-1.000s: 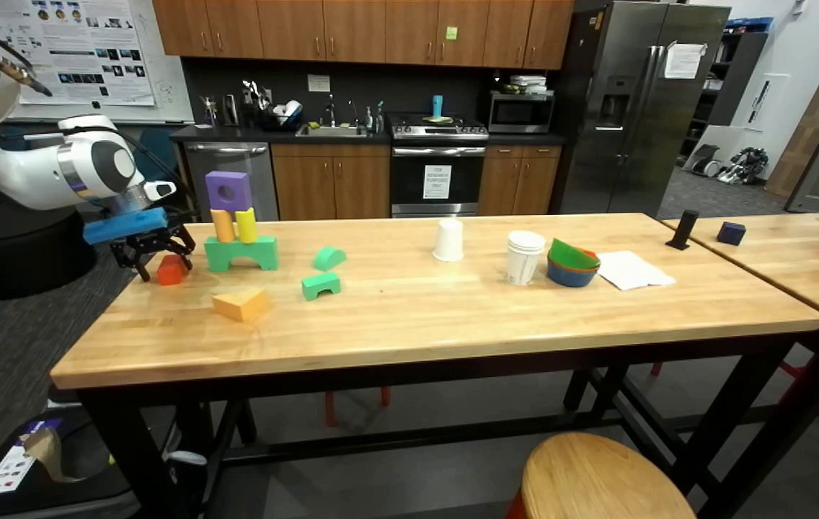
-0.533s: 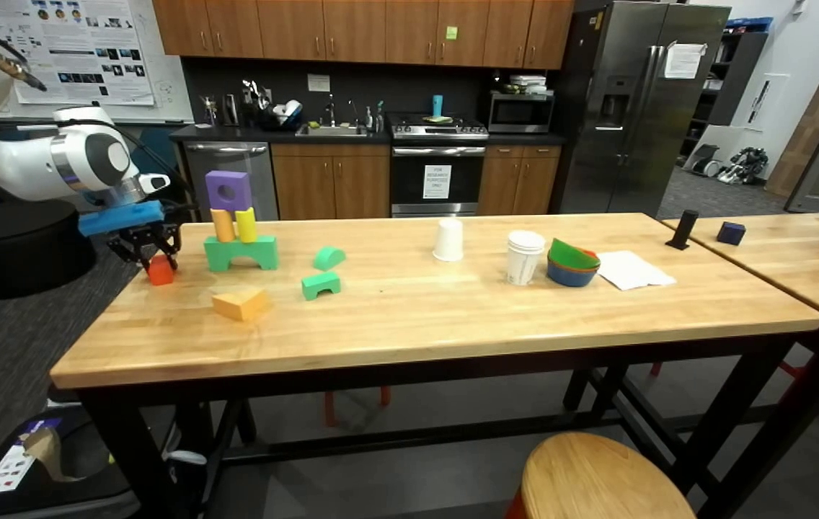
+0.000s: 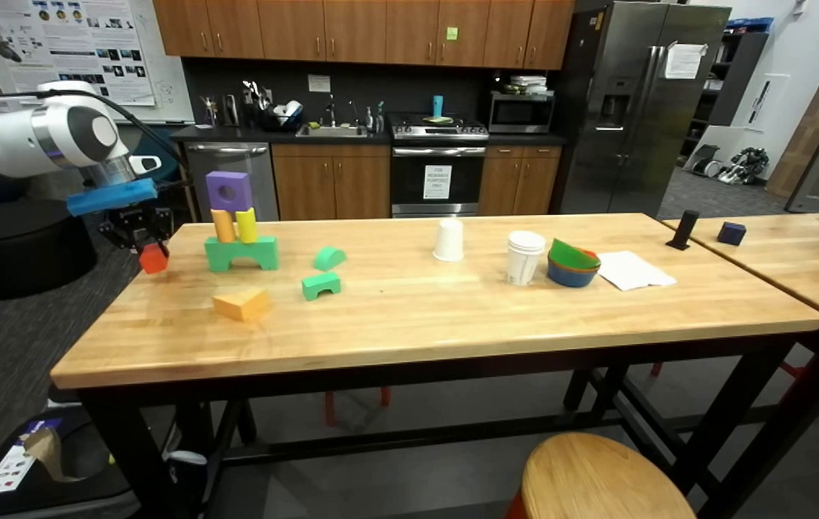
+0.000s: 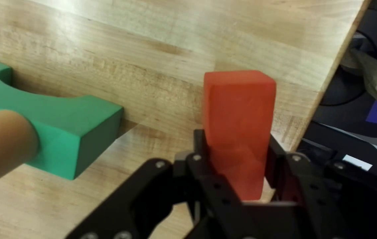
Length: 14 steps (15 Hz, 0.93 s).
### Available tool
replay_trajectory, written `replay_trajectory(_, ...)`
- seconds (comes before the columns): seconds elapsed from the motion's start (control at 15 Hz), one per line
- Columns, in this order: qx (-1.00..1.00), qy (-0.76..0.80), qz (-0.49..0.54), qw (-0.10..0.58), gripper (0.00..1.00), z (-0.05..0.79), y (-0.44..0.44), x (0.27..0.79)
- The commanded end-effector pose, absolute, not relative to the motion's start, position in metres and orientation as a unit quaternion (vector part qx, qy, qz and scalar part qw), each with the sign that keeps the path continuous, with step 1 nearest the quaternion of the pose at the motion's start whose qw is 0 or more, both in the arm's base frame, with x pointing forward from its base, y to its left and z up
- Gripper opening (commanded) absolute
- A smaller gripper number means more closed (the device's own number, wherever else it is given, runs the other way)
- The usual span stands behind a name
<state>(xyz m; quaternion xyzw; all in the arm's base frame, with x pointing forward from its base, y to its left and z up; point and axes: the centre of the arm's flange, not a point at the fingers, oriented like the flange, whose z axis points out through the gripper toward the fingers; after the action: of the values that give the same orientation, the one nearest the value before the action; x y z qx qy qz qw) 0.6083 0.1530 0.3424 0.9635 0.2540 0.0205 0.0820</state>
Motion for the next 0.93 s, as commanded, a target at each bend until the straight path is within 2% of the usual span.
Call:
replay_trajectory(0.0,0.958,0.272,0.017,0.090,0.16,0.381,0.145,0.586)
replay_trajectory(0.87,0.896,0.426,0.006,0.125,0.16,0.425,0.137,0.551)
